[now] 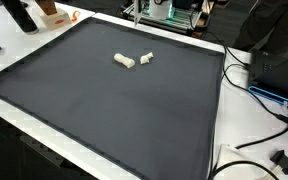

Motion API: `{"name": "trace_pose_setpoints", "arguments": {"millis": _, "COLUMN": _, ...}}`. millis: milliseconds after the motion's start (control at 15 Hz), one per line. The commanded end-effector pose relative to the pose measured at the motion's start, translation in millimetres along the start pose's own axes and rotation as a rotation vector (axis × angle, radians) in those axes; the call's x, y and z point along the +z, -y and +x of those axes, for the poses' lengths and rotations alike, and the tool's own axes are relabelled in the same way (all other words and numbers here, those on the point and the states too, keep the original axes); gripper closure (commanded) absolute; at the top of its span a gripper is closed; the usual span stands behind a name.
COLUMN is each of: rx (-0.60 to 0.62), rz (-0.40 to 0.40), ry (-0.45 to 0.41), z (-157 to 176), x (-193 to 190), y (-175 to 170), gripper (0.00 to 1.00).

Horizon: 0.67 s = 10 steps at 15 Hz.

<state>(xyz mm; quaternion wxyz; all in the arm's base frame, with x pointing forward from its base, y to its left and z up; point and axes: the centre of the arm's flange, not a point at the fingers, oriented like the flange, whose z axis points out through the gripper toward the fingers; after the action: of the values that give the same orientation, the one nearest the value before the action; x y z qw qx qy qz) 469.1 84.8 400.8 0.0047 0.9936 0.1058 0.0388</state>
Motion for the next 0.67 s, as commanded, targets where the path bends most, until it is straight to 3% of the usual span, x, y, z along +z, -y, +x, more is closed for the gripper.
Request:
{"name": "trace_pose_setpoints", "arguments": {"millis": 0, "rx": 0.001, "rz": 0.056, "ry": -0.048, "z": -2.3, "x": 10.8, "y": -14.3, "gripper": 0.99}}
{"name": "trace_pose_setpoints", "arguments": {"millis": 600, "rx": -0.112, "rz": 0.371, "ry": -0.209, "z": 2.5, "x": 53.5, "y": -57.1, "gripper": 0.99}}
